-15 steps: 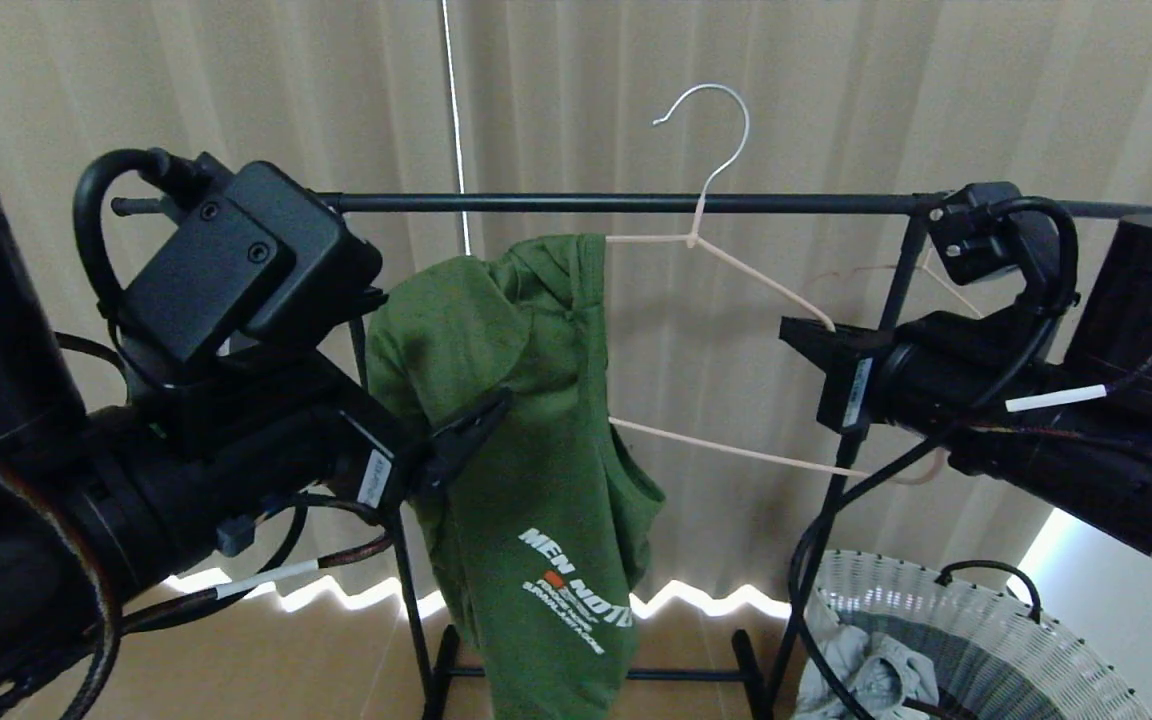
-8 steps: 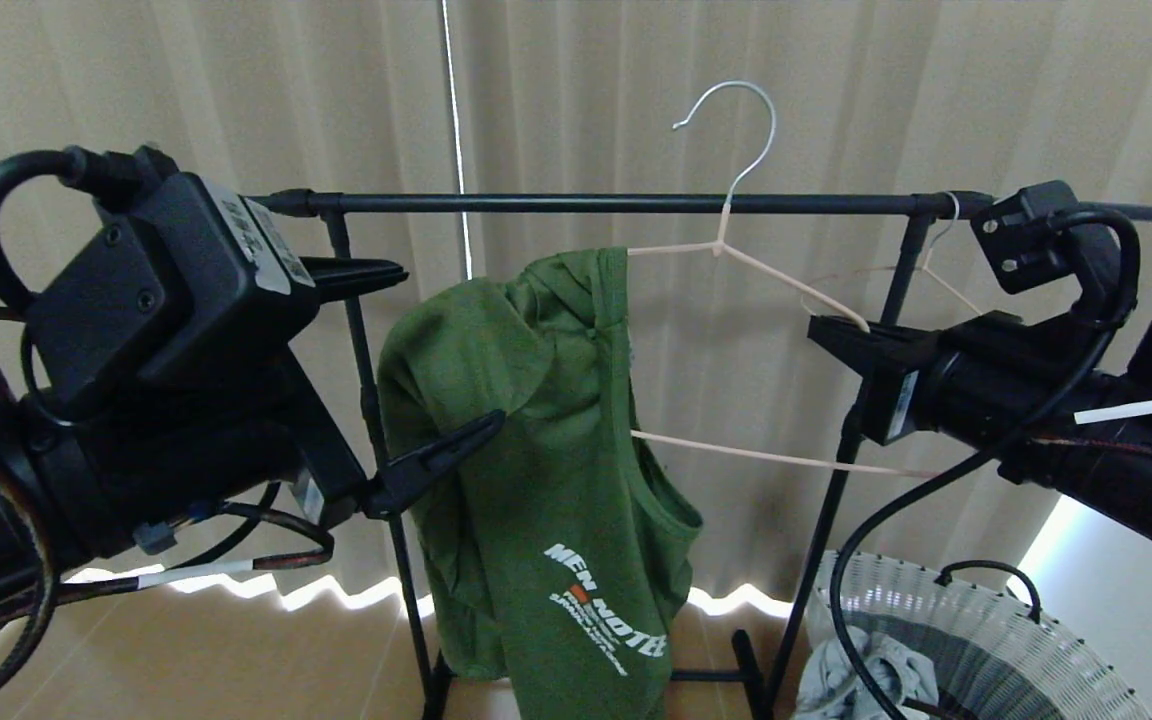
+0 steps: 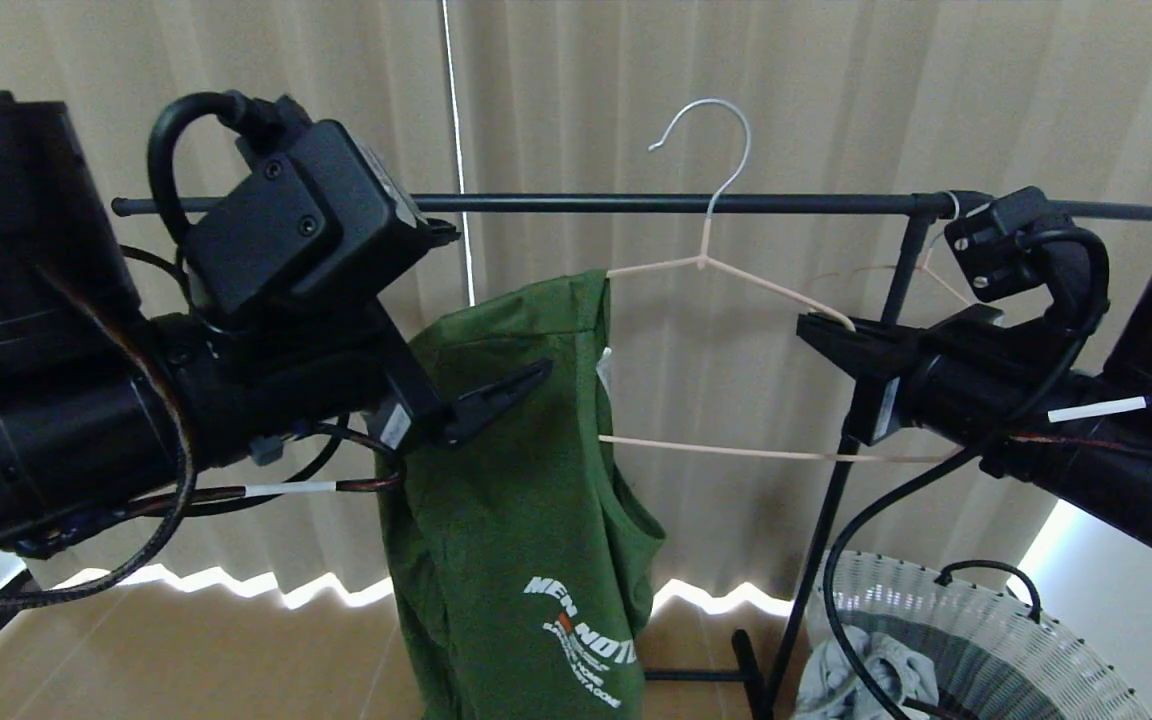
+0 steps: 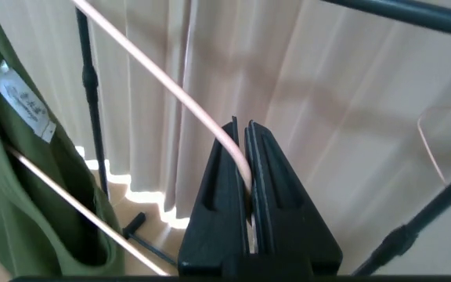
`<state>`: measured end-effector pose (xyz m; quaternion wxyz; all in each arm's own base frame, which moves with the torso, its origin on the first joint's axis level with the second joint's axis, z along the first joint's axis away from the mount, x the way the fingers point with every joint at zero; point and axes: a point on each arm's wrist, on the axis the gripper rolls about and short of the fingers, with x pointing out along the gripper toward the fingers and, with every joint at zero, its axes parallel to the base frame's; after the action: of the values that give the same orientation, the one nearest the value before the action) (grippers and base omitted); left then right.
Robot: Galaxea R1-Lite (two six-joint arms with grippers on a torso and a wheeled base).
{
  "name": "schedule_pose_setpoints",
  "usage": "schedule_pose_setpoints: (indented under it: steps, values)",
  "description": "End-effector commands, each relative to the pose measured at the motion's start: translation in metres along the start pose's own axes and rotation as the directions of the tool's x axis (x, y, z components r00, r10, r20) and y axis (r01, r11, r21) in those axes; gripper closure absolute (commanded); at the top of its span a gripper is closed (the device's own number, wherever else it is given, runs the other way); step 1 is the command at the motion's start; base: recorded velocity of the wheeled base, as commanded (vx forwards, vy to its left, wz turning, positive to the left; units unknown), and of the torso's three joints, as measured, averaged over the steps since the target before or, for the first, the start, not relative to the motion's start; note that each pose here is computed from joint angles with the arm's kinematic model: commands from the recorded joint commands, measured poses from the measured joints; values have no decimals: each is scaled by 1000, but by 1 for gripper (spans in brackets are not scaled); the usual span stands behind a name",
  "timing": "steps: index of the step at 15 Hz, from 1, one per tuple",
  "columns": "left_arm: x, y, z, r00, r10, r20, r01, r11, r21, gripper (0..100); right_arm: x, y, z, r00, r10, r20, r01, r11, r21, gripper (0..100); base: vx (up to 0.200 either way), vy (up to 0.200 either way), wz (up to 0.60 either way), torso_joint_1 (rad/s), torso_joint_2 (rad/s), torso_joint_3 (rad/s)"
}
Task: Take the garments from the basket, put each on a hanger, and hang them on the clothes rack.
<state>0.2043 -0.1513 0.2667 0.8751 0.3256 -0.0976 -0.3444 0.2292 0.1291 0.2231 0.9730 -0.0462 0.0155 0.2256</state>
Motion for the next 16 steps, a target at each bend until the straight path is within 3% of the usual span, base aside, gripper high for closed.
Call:
schedule_pose_setpoints:
  steps: [1,12,13,16]
  values:
    - [16,-4,-8,999,-21,-32,21,1000,-4,0,2,1,-5,1000,11,-11,-11,1000,-7,100,0,0,0,0,0,0]
    - [29,-8,-17,997,-40,-62,40,999,-7,0,-5,4,-14,995,102,22,-101,995,-13,100,0,0,0,0,0,0]
    - [29,-9,-17,997,-42,-62,42,999,-7,100,-6,4,-14,993,115,25,-115,993,-14,100,0,0,0,0,0,0]
    - [29,-10,-18,997,-45,-65,45,999,-8,100,-6,7,-14,990,138,27,-138,990,-15,100,0,0,0,0,0,0]
